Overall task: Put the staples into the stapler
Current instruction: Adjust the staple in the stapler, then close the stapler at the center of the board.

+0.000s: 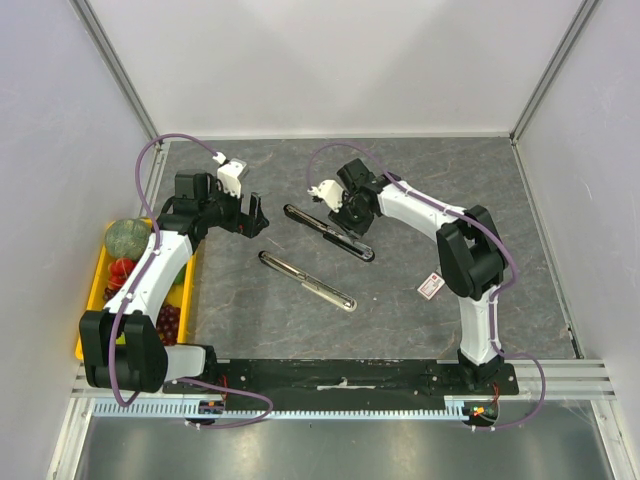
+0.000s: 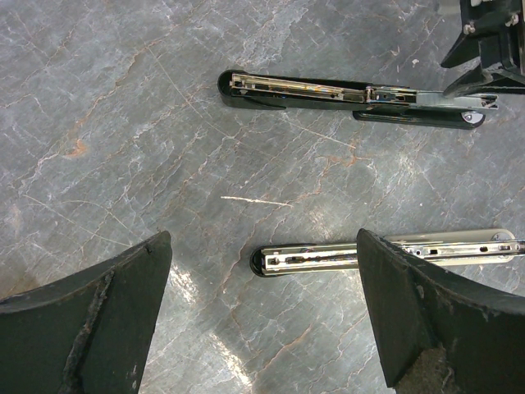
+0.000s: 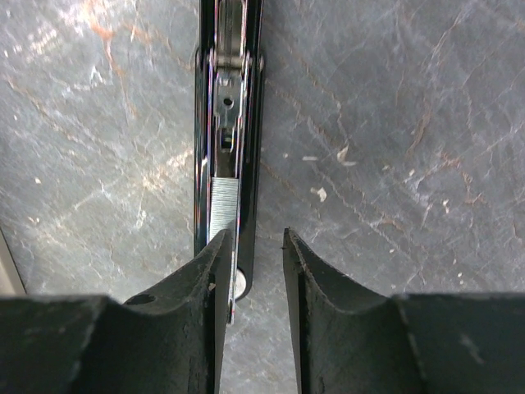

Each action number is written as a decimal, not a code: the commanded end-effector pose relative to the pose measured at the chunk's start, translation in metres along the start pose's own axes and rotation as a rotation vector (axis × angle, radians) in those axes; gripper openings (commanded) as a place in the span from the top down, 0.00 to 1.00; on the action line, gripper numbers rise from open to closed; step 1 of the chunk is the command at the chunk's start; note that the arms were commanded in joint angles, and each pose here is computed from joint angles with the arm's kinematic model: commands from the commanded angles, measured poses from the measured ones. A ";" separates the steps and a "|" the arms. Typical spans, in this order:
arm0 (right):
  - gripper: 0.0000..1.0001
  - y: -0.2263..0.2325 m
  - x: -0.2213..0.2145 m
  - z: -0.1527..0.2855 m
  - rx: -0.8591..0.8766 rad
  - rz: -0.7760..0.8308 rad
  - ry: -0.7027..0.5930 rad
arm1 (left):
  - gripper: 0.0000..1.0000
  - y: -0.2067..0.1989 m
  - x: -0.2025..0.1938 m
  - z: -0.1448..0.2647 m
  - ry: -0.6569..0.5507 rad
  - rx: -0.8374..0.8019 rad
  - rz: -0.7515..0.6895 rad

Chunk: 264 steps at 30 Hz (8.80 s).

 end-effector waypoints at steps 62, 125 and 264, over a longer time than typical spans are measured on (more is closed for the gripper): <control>0.61 0.003 -0.002 0.034 0.019 0.085 -0.013 | 0.00 0.001 0.008 0.000 -0.039 -0.006 0.000; 0.93 -0.005 -0.061 0.015 0.074 0.179 -0.061 | 0.37 0.023 -0.021 -0.155 -0.023 -0.488 -0.674; 0.67 -0.008 -0.105 0.028 0.402 -0.041 -0.279 | 0.98 -0.183 0.037 -0.135 0.024 -0.633 -0.640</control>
Point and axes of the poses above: each gripper's point midway between its finger pads, its own z axis back along the fingers, its own y axis along the line the jaws close on, x = y × z, the point moved 5 cm from there along z, back along the fingers, and after that the axes turned 3 degrees about z, right-handed, at the moved point
